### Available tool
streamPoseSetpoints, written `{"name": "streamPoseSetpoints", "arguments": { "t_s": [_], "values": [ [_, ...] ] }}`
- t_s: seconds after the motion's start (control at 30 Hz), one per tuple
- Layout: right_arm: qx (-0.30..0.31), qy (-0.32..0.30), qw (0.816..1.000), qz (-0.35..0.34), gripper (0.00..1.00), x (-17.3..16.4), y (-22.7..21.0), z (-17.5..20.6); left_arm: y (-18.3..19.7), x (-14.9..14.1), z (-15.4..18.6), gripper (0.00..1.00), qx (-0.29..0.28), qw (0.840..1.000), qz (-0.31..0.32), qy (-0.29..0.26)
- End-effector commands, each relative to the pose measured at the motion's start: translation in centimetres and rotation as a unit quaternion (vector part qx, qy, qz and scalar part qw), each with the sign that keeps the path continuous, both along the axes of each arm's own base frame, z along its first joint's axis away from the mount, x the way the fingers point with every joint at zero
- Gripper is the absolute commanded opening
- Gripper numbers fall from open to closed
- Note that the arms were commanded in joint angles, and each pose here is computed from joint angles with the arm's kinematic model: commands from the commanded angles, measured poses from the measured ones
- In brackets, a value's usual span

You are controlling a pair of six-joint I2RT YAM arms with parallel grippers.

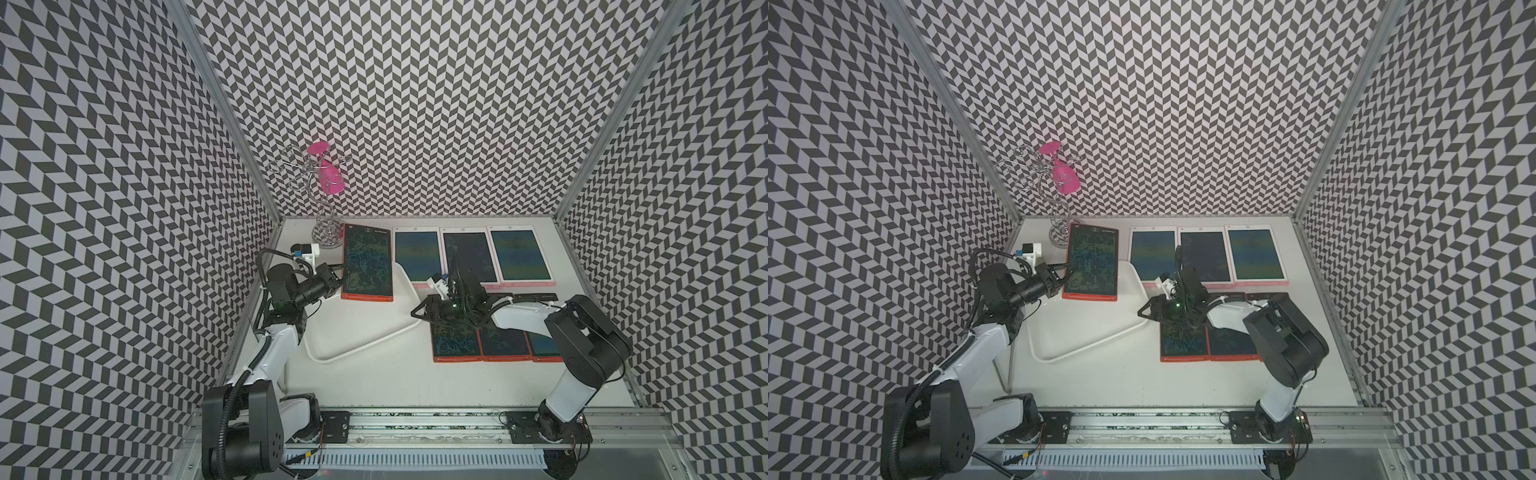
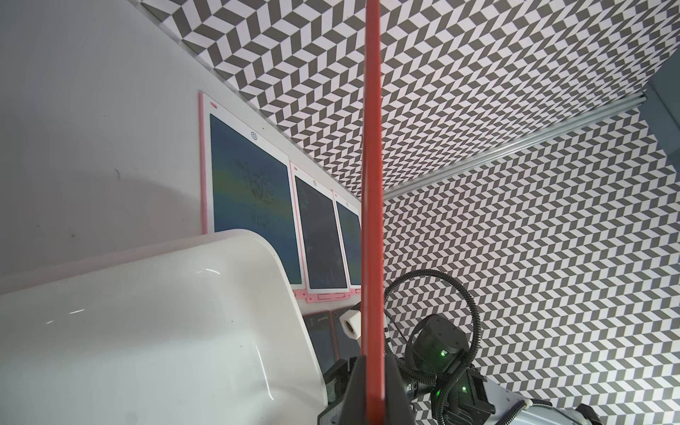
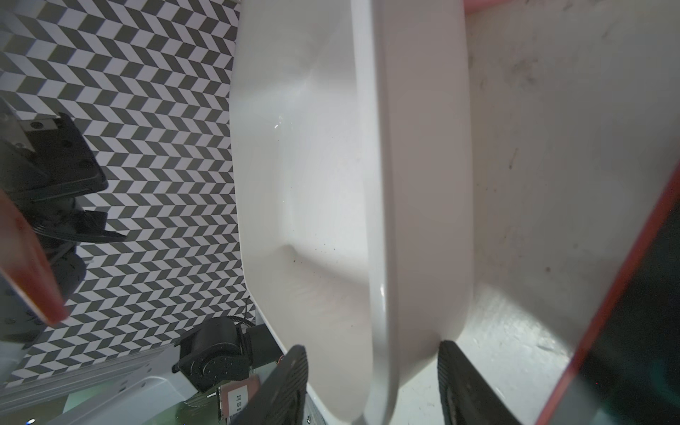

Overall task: Take out the writing tablet from the storage box
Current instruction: Adjust the storage box at the center of the board.

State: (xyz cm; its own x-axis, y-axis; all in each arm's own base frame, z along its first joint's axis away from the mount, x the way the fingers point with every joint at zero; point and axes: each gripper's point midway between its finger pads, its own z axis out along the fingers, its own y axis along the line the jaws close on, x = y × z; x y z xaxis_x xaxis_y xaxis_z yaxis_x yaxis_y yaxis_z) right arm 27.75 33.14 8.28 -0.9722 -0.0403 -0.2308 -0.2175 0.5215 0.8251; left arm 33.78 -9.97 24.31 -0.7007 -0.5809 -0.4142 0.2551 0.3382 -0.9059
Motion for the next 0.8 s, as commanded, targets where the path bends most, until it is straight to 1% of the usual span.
{"name": "streamPoseSetpoints", "arguments": {
  "t_s": [0.0, 0.23, 0.5, 0.77],
  "values": [
    [0.022, -0.017, 1.0, 0.008, 0.56, 0.7, 1.8, 1.0, 1.2, -0.5, 1.4, 0.0, -0.003, 0.999, 0.018, -0.027],
    [0.032, -0.017, 0.999, 0.025, 0.55, 1.0, 4.2, 1.2, 3.2, -0.9, 2.0, 0.0, -0.003, 0.998, 0.048, -0.032],
    [0.026, -0.04, 0.998, 0.03, 0.54, 3.1, 5.7, 1.9, 3.5, -1.3, 1.5, 0.0, -0.005, 0.998, 0.049, -0.027],
    [0.034, -0.042, 0.998, 0.037, 0.53, 4.8, 7.4, 2.1, 3.6, -1.5, 1.1, 0.0, -0.007, 0.998, 0.05, -0.023]
  ]
}}
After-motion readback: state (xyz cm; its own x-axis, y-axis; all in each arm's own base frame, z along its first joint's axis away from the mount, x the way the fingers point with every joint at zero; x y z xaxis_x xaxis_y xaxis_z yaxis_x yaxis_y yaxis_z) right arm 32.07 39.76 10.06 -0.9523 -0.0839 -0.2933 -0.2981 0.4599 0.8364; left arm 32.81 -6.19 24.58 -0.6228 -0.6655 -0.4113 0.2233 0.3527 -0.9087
